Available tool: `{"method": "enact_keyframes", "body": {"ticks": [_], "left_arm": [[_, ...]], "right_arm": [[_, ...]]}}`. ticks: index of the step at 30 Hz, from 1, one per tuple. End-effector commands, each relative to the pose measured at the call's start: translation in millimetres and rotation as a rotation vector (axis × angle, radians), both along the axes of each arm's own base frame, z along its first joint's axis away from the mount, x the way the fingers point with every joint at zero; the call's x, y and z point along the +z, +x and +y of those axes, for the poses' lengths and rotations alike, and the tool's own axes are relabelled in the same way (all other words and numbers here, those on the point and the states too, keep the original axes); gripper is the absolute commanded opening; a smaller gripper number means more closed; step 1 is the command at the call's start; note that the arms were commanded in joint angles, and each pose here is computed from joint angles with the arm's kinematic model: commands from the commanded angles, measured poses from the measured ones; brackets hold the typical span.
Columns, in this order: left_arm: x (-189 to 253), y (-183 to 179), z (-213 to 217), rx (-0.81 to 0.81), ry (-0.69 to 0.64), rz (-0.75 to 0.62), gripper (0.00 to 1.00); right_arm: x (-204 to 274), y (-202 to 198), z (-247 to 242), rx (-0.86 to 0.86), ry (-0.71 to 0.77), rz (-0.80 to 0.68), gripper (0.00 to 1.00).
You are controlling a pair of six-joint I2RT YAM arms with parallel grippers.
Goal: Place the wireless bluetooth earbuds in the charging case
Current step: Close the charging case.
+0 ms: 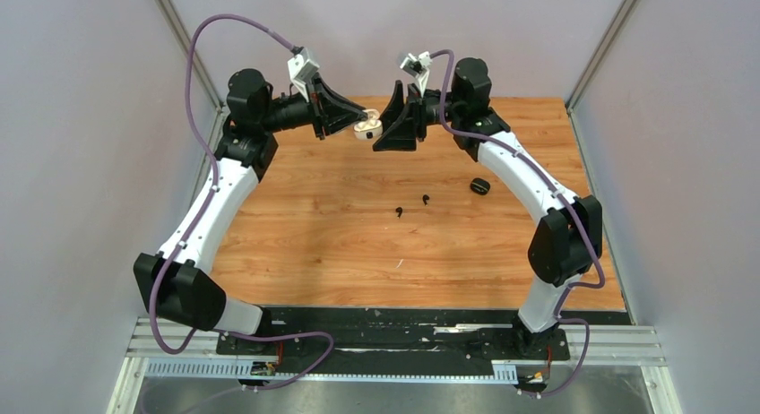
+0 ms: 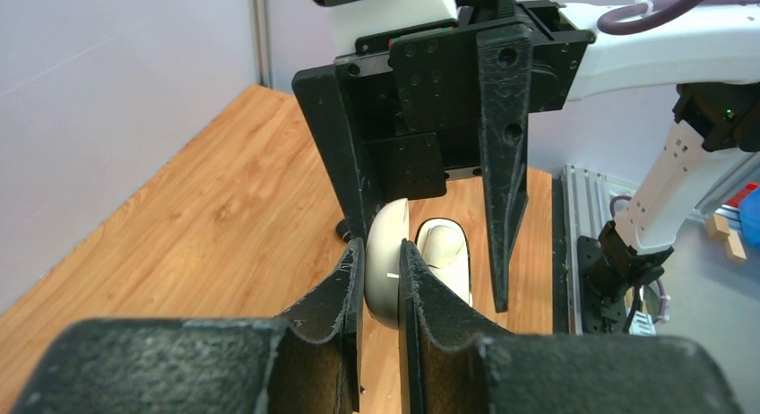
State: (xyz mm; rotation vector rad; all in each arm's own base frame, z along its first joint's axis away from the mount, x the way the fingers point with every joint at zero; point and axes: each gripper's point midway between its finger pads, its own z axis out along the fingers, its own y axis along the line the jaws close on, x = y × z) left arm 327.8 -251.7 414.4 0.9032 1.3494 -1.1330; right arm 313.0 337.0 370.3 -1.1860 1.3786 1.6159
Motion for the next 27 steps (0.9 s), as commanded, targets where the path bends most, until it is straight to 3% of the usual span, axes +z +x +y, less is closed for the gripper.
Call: {"method": "enact_keyframes", "body": {"ticks": [1, 5, 11, 13, 15, 17, 20, 22, 27], "left_arm": [[18, -3, 2, 0.033, -0.016, -0.094, 0.0], [17, 3, 2, 0.057, -0.018, -0.096, 0.0], [18, 5, 2, 0.062, -0.022, -0.094, 0.0], [18, 3, 2, 0.057, -0.023, -0.092, 0.01], [20, -1, 1, 0.046, -0.024, -0.087, 0.07], [24, -5, 2, 0.039, -0.027, -0.077, 0.19], [25, -9, 4, 0.055, -0.03, -0.009, 0.48], [24, -10, 6, 0.068, -0.037, 0.047, 0.59], [9, -18, 2, -0.015, -0.034, 0.182, 0.73]], "right_arm": [[26, -3, 3, 0.027, 0.054, -0.068, 0.56], [28, 1, 6, 0.017, 0.061, -0.06, 0.52], [22, 6, 8, 0.006, 0.054, -0.034, 0.15], [19, 9, 9, -0.005, 0.05, -0.019, 0.07], [18, 13, 9, -0.017, 0.047, -0.005, 0.0], [16, 17, 9, -0.027, 0.045, 0.004, 0.0], [13, 18, 9, -0.024, 0.042, 0.001, 0.0], [10, 18, 8, -0.016, 0.039, -0.007, 0.0], [6, 19, 8, -0.018, 0.034, -0.016, 0.0]]}}
